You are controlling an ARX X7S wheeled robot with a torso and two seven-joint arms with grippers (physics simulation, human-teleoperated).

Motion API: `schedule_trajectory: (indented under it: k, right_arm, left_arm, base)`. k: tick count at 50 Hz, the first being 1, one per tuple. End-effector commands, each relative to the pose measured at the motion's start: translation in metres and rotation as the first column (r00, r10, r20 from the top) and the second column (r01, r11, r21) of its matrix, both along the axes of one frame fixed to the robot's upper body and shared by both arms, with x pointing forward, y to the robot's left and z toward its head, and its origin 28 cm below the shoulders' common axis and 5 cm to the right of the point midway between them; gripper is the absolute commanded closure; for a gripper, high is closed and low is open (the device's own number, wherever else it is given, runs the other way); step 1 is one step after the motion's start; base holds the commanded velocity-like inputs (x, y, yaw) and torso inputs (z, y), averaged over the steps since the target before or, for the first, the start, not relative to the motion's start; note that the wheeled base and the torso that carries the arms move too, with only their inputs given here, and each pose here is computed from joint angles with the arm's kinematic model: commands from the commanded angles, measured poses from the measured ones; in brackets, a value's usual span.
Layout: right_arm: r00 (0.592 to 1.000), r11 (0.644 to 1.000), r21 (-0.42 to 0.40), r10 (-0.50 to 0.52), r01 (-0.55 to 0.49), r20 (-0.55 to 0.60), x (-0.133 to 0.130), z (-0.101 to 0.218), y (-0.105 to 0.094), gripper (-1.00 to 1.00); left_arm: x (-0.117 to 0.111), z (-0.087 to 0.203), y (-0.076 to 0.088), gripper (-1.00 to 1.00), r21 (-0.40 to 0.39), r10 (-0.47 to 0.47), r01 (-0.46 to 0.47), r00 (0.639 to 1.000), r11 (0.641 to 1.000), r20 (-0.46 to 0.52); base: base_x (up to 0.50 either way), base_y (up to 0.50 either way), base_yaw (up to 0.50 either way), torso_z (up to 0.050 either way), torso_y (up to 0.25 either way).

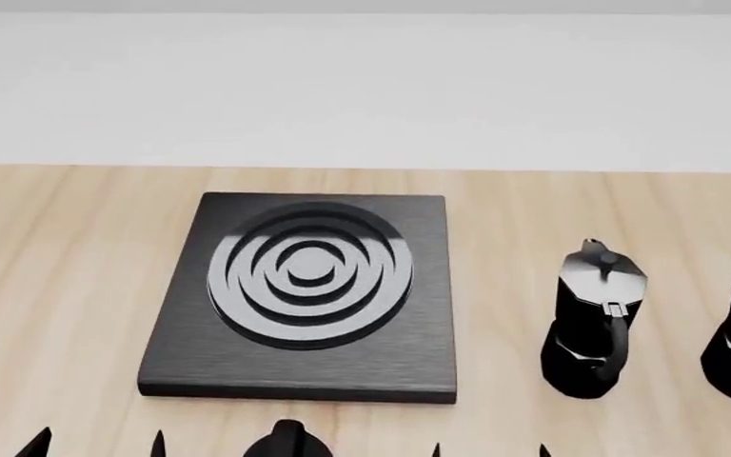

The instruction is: Put the right moka pot on the stove.

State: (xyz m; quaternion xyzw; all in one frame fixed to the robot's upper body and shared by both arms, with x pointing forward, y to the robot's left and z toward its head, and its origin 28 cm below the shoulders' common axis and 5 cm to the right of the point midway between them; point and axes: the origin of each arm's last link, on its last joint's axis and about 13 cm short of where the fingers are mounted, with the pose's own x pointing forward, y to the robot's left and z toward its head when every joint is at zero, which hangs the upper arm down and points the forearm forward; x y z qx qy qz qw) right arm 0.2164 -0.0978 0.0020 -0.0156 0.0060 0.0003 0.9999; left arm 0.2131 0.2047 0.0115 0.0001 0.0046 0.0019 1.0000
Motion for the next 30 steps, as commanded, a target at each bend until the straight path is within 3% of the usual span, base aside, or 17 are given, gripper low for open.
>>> schedule_trajectory:
  k: [1,6,9,12,14,19,30]
  right_arm:
    - [1.0,1.0,0.002,0.002,-0.002,0.001,0.0,0.0,0.0,-1.0]
    - [1.0,1.0,0.007,0.0,0.0,-0.003,0.003,-0.002,-0.001,-1.0]
    - [1.0,1.0,0.007,0.003,-0.003,-0.006,0.004,-0.002,0.0,-1.0]
    - [1.0,1.0,0.0,0.006,-0.006,-0.005,0.006,0.001,0.001,-1.0]
    - [1.0,1.0,-0.001,0.002,-0.002,0.001,0.007,0.004,0.0,-1.0]
    - [1.0,1.0,-0.011,0.003,-0.003,0.019,0.008,0.014,-0.001,-1.0]
    - [0.994,0.999,-0.034,-0.001,0.005,0.105,0.004,0.056,-0.003,-1.0]
  left_arm:
    - [0.0,0.001,0.0,-1.0,0.0,-0.002,0.002,1.0,1.0,-0.001]
    - [0.002,0.0,0.0,-1.0,0.021,0.036,-0.036,0.999,0.999,0.003]
    - [0.001,0.002,-0.002,-1.0,0.023,-0.002,0.001,1.0,1.0,0.012]
    - [0.002,0.013,0.002,-1.0,-0.081,0.006,-0.008,1.0,0.997,-0.022]
    - [0.001,0.02,0.001,-1.0,-0.045,0.001,-0.001,1.0,0.999,0.001]
    - [-0.006,0.045,-0.002,-1.0,-0.049,-0.034,0.034,0.999,0.998,0.002]
    - [-0.02,0.096,-0.003,-1.0,-0.022,-0.046,0.049,0.993,0.999,0.106]
  base:
    - [0.0,0.0,0.0,0.0,0.0]
    - [0.0,0.0,0.0,0.0,0.0]
    - [0.0,0.0,0.0,0.0,0.0]
    - [0.0,0.0,0.0,0.0,0.0]
    - [0.0,0.0,0.0,0.0,0.0]
    - [0.0,0.0,0.0,0.0,0.0]
    - [0.0,0.0,0.0,0.0,0.0]
